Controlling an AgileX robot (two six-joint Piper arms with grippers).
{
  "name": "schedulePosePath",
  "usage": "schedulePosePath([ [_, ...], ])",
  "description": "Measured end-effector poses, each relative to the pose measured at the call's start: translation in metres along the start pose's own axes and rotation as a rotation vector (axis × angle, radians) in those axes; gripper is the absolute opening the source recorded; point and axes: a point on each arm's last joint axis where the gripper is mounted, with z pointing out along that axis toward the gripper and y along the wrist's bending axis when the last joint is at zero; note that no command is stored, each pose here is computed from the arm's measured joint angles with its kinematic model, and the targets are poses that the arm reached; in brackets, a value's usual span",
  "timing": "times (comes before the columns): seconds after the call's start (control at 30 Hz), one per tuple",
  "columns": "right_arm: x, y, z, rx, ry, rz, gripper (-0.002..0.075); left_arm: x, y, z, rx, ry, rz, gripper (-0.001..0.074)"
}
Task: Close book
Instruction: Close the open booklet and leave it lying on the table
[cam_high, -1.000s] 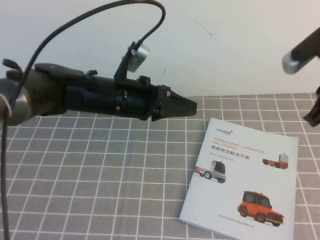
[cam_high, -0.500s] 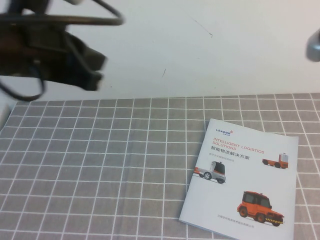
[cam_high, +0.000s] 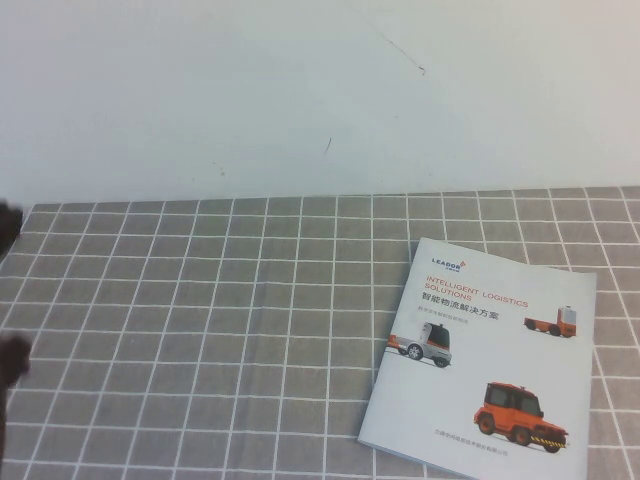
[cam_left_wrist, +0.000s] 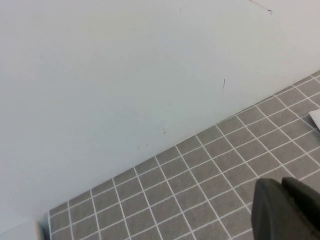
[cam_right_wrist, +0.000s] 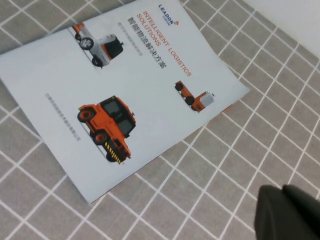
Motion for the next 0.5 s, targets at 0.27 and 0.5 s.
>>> schedulePosePath([
  [0.27, 0.072, 0.034, 0.007, 0.012, -0.126, 0.078, -0.0002, 0.086, -0.019, -0.019, -0.020, -0.035, -0.005, -0.0004],
  [0.5, 0.101, 0.049, 0.010, 0.041, -0.300, 0.123, -0.0002, 0.121, -0.026, -0.020, -0.023, -0.029, -0.006, -0.0004],
])
